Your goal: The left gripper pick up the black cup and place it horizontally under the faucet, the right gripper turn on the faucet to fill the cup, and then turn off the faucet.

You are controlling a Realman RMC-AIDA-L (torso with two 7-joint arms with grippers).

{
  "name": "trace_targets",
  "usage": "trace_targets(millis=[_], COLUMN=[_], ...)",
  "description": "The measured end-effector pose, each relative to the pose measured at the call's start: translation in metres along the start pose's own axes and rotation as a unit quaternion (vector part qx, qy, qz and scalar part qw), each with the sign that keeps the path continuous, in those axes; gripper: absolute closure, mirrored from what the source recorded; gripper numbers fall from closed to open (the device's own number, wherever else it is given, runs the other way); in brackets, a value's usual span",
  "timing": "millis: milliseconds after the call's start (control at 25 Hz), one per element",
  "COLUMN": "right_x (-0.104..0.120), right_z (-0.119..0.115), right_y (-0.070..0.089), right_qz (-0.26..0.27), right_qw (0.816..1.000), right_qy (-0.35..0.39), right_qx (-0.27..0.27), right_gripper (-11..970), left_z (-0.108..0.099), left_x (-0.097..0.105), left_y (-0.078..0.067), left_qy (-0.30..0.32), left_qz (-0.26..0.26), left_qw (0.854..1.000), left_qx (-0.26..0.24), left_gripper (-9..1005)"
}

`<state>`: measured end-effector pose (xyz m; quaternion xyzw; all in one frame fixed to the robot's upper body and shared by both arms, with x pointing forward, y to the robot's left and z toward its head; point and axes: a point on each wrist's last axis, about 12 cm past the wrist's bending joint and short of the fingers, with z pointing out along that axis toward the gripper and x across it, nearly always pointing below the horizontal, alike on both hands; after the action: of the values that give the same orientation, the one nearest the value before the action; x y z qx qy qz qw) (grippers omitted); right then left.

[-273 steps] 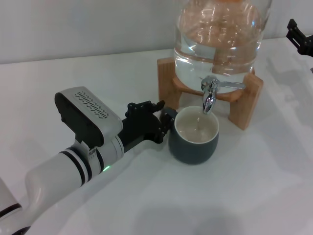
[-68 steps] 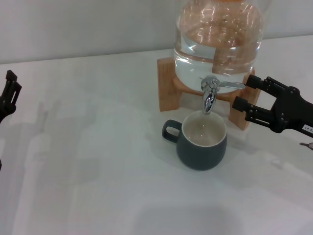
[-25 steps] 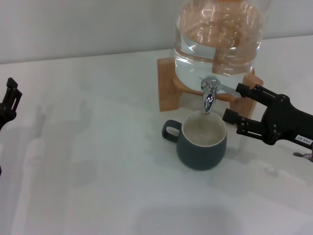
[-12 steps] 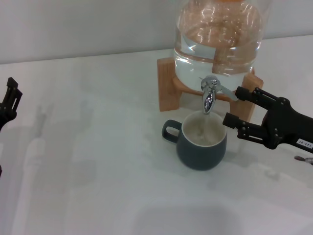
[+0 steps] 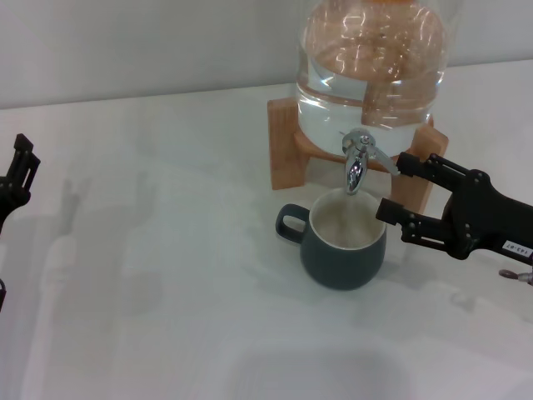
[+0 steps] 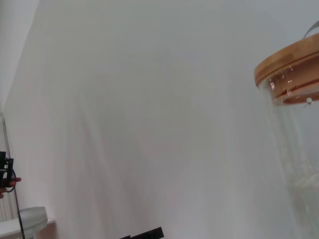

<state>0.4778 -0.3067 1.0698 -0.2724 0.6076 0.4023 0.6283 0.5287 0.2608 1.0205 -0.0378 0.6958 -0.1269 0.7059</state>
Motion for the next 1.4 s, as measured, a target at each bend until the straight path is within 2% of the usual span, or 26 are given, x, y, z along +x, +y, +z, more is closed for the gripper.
trace_targets(millis=[760, 1160, 1400], right_x=[0.001, 0.0001, -0.0029], right_z=[-0.0001, -0.0079, -0.008], right_y=[0.0006, 0.0002, 0.0032], right_qz=[0.002, 0.003, 0.0], right_qw=[1.0, 1.0, 1.0], right_qy=[0.002, -0.012, -0.022], right_qx=[-0.001, 0.02, 0.006], right_gripper=[122, 122, 122], left_z=[-0.0034, -0.0034, -0.0021], left_x=[0.0018, 0.0019, 0.0014], left_y=[0.0013, 0.0013, 0.0015], left_qy=[0.003, 0.004, 0.003], left_qz=[-0.001, 0.0, 0.001], left_qw=[1.0, 1.0, 1.0], left_qx=[-0.001, -0.001, 0.0], left_gripper=[201, 201, 201])
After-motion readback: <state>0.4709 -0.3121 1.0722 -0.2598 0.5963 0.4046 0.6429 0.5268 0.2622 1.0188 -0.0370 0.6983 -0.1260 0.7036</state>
